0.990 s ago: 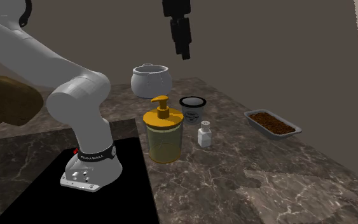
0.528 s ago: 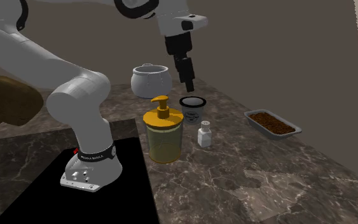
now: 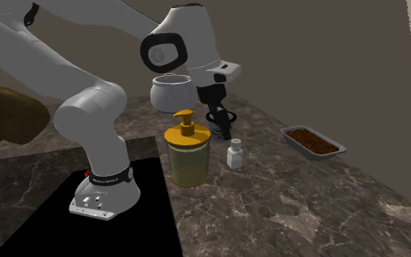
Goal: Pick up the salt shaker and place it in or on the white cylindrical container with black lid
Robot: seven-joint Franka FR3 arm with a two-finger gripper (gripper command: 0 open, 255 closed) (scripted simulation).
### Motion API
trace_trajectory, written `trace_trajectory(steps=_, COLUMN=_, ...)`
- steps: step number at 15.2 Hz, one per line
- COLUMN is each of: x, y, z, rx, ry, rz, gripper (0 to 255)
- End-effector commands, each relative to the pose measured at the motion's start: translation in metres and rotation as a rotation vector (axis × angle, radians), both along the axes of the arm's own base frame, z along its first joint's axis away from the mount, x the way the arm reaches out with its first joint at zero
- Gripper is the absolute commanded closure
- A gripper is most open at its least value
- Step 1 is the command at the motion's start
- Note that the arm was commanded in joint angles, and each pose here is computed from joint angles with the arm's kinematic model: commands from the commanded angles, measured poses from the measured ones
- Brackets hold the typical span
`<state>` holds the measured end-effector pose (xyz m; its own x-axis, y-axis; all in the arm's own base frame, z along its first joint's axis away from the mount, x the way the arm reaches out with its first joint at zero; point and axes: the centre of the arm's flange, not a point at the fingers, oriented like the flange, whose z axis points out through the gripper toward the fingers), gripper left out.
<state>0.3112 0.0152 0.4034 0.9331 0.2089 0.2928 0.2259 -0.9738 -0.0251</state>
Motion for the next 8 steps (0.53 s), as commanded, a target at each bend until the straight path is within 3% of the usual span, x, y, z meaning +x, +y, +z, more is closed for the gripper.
trace_trajectory(steps=1, x=0.005, y=-0.002, z=-0.027, rx=0.004, ry=-0.026, rz=-0.001, gripper=0)
trace_trajectory(steps=4, x=0.011, y=-0.005, z=-0.058, rx=0.01, ry=-0.05, rz=-0.001, gripper=0)
trace_trajectory(steps=8, x=0.018, y=-0.003, z=-0.078, rx=0.01, ry=-0.05, rz=-0.001, gripper=0)
